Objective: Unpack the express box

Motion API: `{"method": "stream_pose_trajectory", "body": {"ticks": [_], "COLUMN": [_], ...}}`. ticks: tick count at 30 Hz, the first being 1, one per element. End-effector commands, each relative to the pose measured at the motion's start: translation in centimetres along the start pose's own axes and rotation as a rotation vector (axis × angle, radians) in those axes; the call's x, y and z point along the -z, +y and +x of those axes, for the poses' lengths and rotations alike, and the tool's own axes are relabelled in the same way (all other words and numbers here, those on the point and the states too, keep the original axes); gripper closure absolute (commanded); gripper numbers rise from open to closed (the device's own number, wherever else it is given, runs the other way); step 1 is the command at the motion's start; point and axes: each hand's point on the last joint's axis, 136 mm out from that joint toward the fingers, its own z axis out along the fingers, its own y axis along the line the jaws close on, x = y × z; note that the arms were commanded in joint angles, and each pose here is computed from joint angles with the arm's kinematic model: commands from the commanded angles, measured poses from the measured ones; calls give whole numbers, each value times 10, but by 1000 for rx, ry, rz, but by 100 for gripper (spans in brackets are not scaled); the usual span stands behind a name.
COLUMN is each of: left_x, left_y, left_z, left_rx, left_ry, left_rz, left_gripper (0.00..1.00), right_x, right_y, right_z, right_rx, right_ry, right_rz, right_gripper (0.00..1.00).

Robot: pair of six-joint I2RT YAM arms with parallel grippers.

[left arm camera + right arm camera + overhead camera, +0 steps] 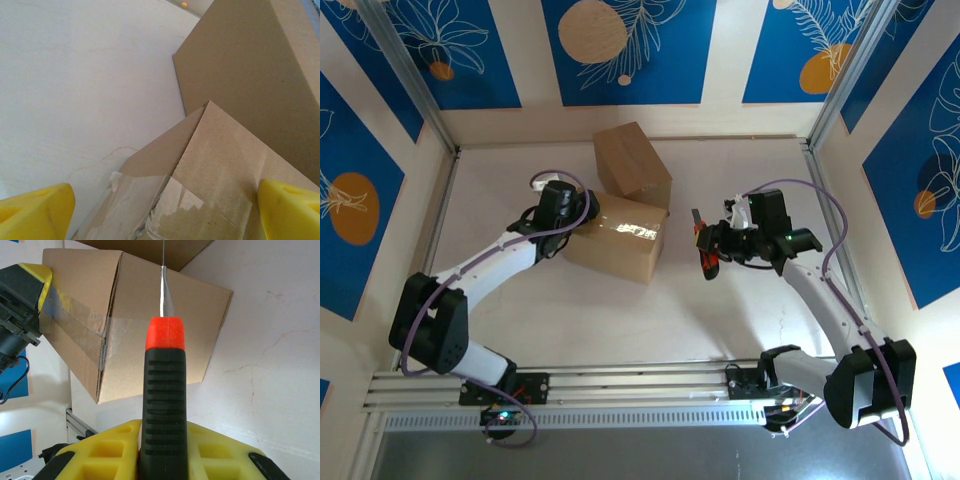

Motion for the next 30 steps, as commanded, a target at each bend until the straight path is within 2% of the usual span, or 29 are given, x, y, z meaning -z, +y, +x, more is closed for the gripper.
{"method": "stream_pose_trajectory", "body": {"ticks": [1, 9, 15, 23, 30], "left_x": [10, 3, 3, 5, 7], "left_y": [102, 114, 114, 112, 112], "left_z": [111, 129, 130, 126, 126], "left_rx": [-172, -176, -177, -175, -169], "left_ry": [391, 441, 442, 431, 424], "left_rz": [-355, -395, -393, -387, -380], "left_gripper": [8, 7, 7, 6, 6], "right_x": [9, 15, 17, -1, -6], "right_y": [13, 19, 26, 58, 58], "right_z": [1, 4, 8, 21, 26], "right_rx": [24, 35, 43, 67, 48], "right_ry": [5, 8, 22, 188, 230], "right_rz": [-19, -17, -32, -194, -228], "right_gripper": [100, 100, 100, 100, 100]}}
